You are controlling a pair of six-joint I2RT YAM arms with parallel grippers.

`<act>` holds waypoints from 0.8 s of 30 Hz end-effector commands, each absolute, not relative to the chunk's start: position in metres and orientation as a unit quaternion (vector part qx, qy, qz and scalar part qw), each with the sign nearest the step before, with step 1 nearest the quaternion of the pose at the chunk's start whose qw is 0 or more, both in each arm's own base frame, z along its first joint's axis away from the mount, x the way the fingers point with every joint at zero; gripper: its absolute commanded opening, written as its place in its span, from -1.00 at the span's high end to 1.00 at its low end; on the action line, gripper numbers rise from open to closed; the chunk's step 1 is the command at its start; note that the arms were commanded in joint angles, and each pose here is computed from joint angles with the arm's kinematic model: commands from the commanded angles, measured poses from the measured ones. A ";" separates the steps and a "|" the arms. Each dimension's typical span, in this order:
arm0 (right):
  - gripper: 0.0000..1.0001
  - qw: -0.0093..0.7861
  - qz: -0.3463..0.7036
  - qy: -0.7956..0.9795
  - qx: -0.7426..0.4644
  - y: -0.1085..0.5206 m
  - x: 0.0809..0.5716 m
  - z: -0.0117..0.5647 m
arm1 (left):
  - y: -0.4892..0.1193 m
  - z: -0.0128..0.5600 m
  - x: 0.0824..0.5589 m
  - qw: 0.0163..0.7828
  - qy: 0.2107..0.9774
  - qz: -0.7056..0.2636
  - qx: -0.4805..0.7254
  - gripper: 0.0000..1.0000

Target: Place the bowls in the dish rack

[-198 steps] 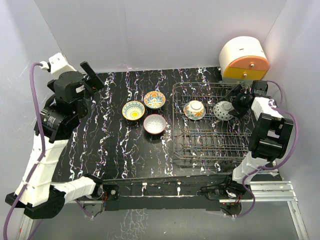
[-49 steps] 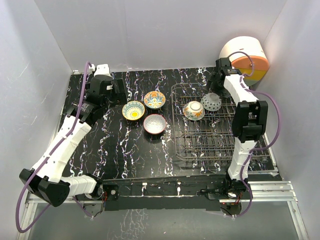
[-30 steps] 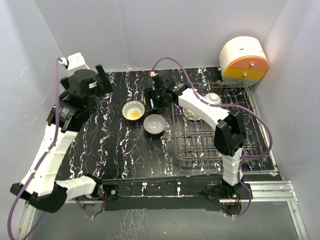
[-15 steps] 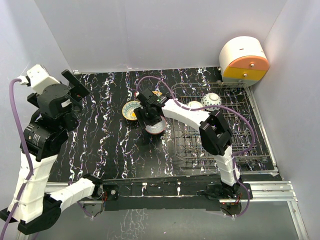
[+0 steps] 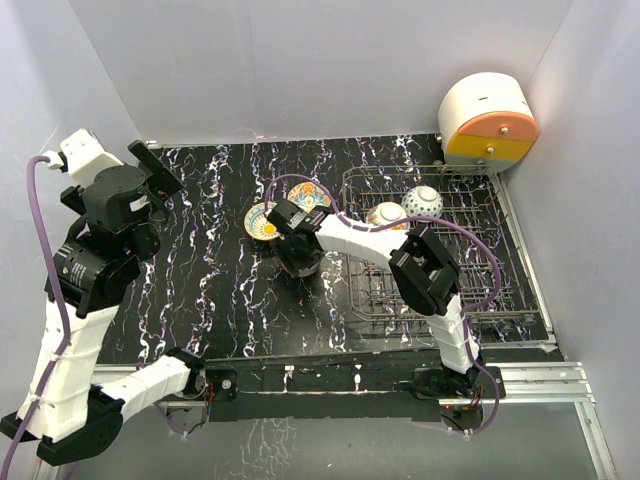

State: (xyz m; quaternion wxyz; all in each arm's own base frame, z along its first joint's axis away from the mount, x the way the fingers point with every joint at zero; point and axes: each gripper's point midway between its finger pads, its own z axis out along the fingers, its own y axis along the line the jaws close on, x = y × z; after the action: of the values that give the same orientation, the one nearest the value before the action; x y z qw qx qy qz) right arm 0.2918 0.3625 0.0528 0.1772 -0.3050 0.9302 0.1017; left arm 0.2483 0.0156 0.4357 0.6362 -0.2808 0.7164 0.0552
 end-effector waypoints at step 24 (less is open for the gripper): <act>-0.35 0.273 0.105 0.902 -0.317 0.384 0.330 0.115 | 0.012 0.429 0.252 0.633 0.723 0.058 -0.270 -0.90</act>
State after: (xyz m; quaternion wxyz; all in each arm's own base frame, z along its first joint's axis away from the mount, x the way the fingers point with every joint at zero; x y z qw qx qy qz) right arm 0.3094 0.3628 0.0686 0.2142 -0.3153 0.9216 0.0729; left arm 0.2541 0.0099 0.4233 0.6255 -0.2676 0.7306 0.0589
